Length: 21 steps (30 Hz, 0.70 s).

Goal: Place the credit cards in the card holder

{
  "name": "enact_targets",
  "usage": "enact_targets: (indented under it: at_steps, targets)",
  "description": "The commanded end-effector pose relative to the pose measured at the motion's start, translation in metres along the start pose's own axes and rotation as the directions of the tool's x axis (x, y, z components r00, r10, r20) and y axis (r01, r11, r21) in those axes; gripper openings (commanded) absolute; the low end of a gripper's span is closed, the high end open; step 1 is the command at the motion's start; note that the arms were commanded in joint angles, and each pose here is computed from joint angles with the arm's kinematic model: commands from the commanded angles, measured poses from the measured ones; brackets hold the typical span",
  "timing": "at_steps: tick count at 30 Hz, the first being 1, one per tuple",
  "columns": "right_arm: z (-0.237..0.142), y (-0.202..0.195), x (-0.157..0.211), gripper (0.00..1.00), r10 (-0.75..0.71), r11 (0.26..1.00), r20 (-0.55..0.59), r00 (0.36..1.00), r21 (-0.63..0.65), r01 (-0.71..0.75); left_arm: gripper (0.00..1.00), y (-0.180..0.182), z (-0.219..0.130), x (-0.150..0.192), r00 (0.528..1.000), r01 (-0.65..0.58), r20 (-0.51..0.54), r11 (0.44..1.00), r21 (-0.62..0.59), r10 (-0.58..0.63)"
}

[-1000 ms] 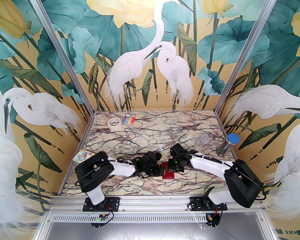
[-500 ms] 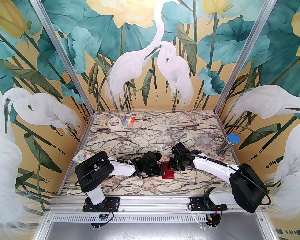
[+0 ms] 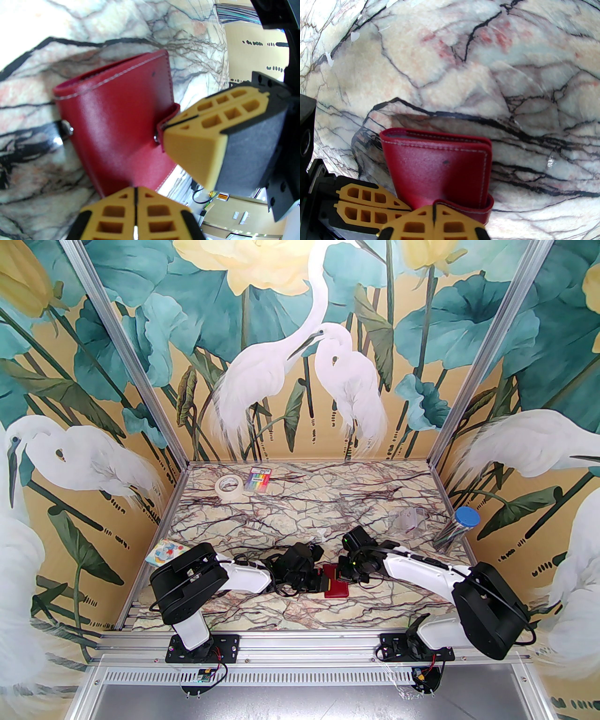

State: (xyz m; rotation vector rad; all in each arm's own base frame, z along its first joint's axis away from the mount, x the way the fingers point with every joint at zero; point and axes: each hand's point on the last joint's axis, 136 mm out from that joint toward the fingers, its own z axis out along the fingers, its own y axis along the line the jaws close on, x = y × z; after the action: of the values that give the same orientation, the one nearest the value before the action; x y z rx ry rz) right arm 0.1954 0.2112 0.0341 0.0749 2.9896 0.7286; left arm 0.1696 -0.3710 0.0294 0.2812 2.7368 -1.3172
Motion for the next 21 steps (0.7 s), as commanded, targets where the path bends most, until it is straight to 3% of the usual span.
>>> enact_targets:
  at_steps: [1, 21]
  targets:
    - [0.006, -0.010, 0.004, 0.00, 0.009, 1.000, -0.019, 1.000, 0.030, -0.009, 0.06, 0.019, 0.006, 0.006, 0.999, 0.031, -0.013, 0.997, -0.070, -0.032]
    - [0.008, -0.034, 0.013, 0.00, 0.014, 0.989, -0.053, 0.998, 0.148, -0.006, 0.06, 0.019, 0.007, 0.005, 0.999, 0.032, -0.014, 0.997, -0.073, -0.033]
